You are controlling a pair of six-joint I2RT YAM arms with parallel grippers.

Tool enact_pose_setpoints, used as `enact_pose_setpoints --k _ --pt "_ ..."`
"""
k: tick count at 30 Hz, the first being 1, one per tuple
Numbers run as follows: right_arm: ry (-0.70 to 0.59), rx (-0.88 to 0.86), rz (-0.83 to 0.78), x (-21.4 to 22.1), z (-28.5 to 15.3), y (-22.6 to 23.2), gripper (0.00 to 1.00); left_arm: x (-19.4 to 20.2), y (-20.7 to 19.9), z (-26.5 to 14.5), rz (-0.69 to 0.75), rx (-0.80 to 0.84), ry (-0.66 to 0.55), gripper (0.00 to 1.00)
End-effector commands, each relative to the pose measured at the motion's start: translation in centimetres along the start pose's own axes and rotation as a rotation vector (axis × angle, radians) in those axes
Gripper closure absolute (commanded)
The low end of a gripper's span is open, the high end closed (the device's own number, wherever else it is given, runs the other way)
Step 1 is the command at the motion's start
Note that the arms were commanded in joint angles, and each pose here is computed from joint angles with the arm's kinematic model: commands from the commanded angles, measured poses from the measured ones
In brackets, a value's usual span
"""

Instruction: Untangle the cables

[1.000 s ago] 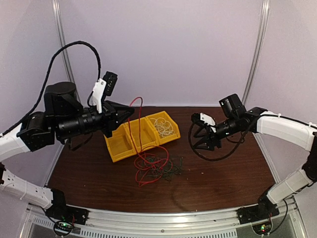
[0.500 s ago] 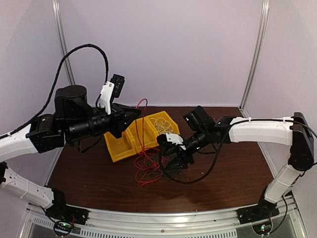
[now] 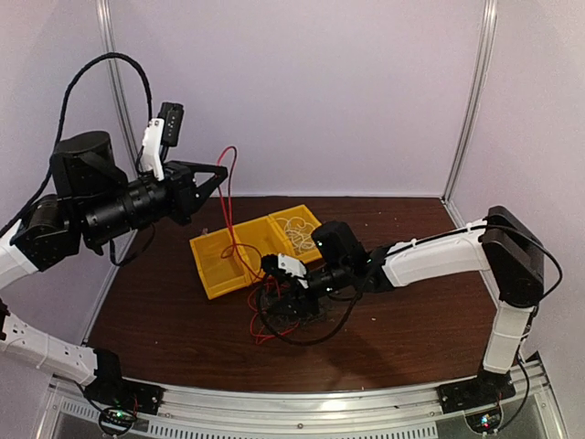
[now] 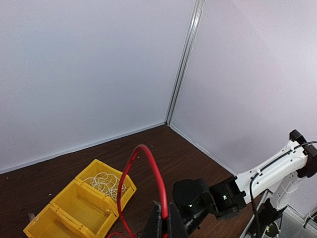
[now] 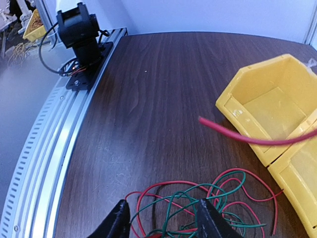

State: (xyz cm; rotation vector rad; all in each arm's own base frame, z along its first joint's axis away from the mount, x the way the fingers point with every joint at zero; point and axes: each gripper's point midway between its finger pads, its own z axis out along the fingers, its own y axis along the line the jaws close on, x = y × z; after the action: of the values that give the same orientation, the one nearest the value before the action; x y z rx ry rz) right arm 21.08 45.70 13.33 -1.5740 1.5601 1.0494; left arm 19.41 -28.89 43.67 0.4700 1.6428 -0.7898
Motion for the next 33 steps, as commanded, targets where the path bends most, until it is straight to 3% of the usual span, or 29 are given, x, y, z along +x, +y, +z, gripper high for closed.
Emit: enact_pose_setpoints --k 1,6,16,21,26,29,33 --pt "-0.108 0.093 0.055 -1.8 1.1 -2.3 0.57 -5.2 0.4 -2.6 -0.036 -0.032 -0.103 1.00" --pt "-0.080 0.093 0.080 -0.1 1.5 -2.2 0.65 -9.8 1.9 -5.4 -0.024 -0.119 -0.164 1.00" --pt "-0.001 0.105 0.094 2.0 1.4 -2.3 0.69 -16.5 2.6 -9.2 0.003 -0.167 -0.294 1.00" --pt "0.016 0.033 0.039 -0.3 -0.9 -0.7 0.62 -14.6 2.1 -6.6 0.047 -0.181 -0.226 1.00" --pt "0.048 -0.064 -0.006 -3.2 -5.4 1.4 0.50 -10.3 4.4 -4.3 0.126 -0.328 -0.140 1.00" --pt "0.078 0.039 -0.060 -3.3 -8.7 1.0 0.45 -7.5 6.2 -3.4 0.189 -0.440 -0.104 1.00" --pt "0.104 0.173 -0.004 -2.0 -12.9 -1.5 0.43 -5.4 6.7 -2.5 0.208 -0.459 -0.085 1.00"
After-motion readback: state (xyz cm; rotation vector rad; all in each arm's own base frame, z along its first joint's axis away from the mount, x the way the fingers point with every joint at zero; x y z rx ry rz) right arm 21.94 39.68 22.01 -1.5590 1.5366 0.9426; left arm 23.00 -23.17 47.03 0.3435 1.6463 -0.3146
